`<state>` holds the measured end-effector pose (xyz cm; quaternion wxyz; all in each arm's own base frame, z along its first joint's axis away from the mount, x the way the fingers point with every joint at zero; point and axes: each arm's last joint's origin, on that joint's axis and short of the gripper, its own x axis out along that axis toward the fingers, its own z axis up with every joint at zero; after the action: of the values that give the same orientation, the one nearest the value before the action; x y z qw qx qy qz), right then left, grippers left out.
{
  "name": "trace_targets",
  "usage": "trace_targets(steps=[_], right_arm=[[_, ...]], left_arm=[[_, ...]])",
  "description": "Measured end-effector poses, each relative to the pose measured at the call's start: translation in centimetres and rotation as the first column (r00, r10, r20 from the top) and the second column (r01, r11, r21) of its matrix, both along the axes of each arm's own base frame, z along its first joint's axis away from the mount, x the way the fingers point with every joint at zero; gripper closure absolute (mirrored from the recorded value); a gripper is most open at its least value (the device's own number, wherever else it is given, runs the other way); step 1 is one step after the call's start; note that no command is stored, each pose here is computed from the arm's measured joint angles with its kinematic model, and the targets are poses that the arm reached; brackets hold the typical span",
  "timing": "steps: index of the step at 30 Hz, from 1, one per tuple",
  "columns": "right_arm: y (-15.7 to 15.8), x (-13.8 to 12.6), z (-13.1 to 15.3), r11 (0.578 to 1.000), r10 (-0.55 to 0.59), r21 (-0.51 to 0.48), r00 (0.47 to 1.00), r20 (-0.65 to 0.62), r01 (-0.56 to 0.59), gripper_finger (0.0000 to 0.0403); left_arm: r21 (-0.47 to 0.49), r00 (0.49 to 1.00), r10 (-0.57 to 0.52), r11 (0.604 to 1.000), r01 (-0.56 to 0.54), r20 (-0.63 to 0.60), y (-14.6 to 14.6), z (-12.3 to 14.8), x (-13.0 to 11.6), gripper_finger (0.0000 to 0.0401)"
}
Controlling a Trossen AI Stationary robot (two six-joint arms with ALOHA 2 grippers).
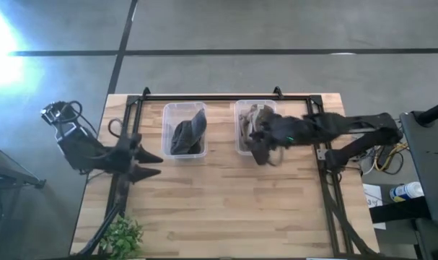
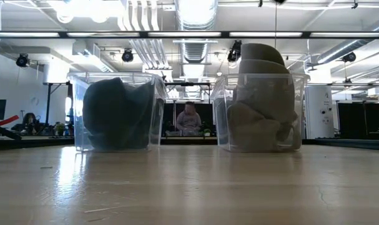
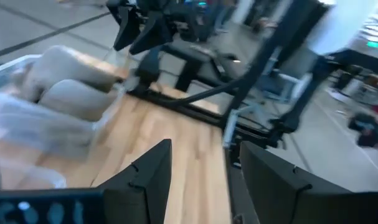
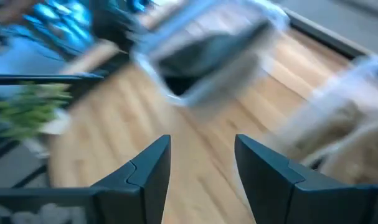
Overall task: Pick & Place hat
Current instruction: Return to Home Position
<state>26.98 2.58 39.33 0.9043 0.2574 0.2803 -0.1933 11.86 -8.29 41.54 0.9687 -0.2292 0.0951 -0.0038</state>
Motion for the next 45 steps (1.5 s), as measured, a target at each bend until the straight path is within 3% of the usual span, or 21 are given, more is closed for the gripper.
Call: trace_targets(steps=[3,7,11,16,19,21,28,33,37,45], right_arm=[[2.4,-1.7,1.2,0.996,0.049,-0.075,0.996,0.069,-0.044,0.0231],[5.4,-3.9,1.4,0.980,0.043,-0.199,0.993,0.110,-0.021,0.0232],[8.4,-5.0,0.7,0.965,0.014,-0.260,0.988,0.154,0.027,0.0232],[10.8,-4.8,-1.1,0.976,-0.007,-0.212,0.988,0.151,0.039,0.0232],[11.3,-4.6,-1.7,0.981,-0.025,-0.186,0.989,0.147,0.053,0.0232],[11.2,-4.7,-1.9,0.982,-0.048,-0.172,0.986,0.157,0.075,0.0232],[9.8,-7.0,-2.0,0.977,-0.126,-0.152,0.978,0.167,0.152,0.0232],[9.5,-8.3,-3.7,0.960,-0.182,-0.168,0.958,0.224,0.222,0.0232],[9.6,-8.4,-6.5,0.959,-0.233,-0.100,0.938,0.259,0.266,0.0232],[10.0,-8.1,-10.0,0.987,-0.158,0.057,0.912,0.378,0.148,0.0232]], left_arm=[[0.041,0.996,-0.072,0.997,0.069,0.055,0.2,-0.2,-0.3,0.0218],[0.075,0.966,-0.189,0.981,0.178,0.176,-0.2,-1.2,0.3,0.0218],[0.062,0.925,-0.200,0.980,0.190,0.324,-0.9,-4.0,2.2,0.0218],[0.016,0.873,-0.230,0.969,0.247,0.430,-0.6,-9.1,4.8,0.0218],[-0.012,0.865,-0.173,0.979,0.202,0.471,1.1,-9.5,4.9,0.0218],[0.002,0.886,-0.140,0.988,0.155,0.443,2.5,-9.7,4.7,0.0218],[0.040,0.960,-0.069,0.997,0.060,0.273,7.1,-8.9,1.3,0.0218],[0.042,0.951,-0.061,0.998,0.051,0.303,7.8,-9.0,-1.3,0.0218],[0.027,0.947,-0.075,0.997,0.070,0.311,7.7,-10.5,-2.1,0.0218],[-0.031,0.947,-0.062,0.997,0.076,0.316,7.8,-13.6,-3.5,0.0218]])
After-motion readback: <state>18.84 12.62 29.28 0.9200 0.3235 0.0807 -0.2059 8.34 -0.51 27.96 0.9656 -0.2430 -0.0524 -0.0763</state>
